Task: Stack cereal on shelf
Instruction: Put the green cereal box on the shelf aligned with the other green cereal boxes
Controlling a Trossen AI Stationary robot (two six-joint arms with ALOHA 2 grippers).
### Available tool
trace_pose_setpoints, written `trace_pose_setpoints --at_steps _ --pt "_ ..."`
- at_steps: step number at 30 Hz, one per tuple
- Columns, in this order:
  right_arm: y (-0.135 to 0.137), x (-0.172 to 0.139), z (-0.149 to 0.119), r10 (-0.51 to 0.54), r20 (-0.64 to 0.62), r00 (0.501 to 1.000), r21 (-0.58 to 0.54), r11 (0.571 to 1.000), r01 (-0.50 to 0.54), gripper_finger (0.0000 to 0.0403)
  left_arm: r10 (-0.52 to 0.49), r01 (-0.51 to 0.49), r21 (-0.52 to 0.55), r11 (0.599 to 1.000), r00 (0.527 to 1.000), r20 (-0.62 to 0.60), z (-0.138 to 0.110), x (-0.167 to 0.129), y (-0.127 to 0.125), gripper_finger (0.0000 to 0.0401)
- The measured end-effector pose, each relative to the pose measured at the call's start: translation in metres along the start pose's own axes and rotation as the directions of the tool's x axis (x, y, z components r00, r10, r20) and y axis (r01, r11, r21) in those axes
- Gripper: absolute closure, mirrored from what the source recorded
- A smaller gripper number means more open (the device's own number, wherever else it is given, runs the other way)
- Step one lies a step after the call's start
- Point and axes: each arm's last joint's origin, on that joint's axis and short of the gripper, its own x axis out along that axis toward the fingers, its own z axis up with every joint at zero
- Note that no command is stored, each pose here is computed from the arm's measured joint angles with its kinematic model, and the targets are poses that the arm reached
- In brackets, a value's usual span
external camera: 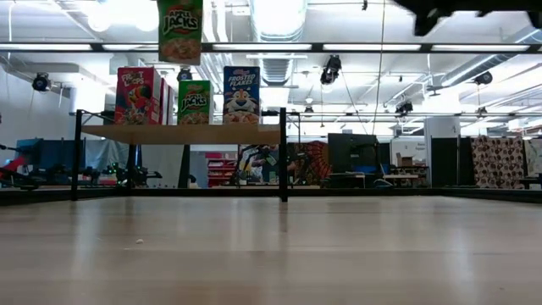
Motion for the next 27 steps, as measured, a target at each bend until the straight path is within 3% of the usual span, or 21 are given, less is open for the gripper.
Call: trace_pose_setpoints --at_steps 4,10,21,27 --pt "-0.003 0.028 0.004 -0.045 -0.106 0.993 -0.046 0.998 0.040 0.0390 0.034 -0.033 0.011 0.999 0.999 -0.014 -0.003 0.001 0.008 0.0248" --pt "-0.016 0.062 0.018 -0.004 -0.260 0.966 -0.054 0.998 -0.010 0.0390 -0.047 0.047 0.004 0.999 0.999 -0.003 -0.006 0.008 0.010 0.0248" --pt "-0.031 0.110 0.065 -0.018 -0.317 0.948 -0.111 0.994 -0.018 0.0390 -0.095 0.095 -0.009 0.995 0.995 -0.013 -0.020 0.025 -0.006 0.0248" --pt "-0.036 0.146 0.074 -0.025 -0.384 0.923 -0.137 0.990 -0.031 0.0390 -0.102 0.101 -0.042 0.994 0.994 -0.032 -0.023 0.025 -0.007 0.0248"
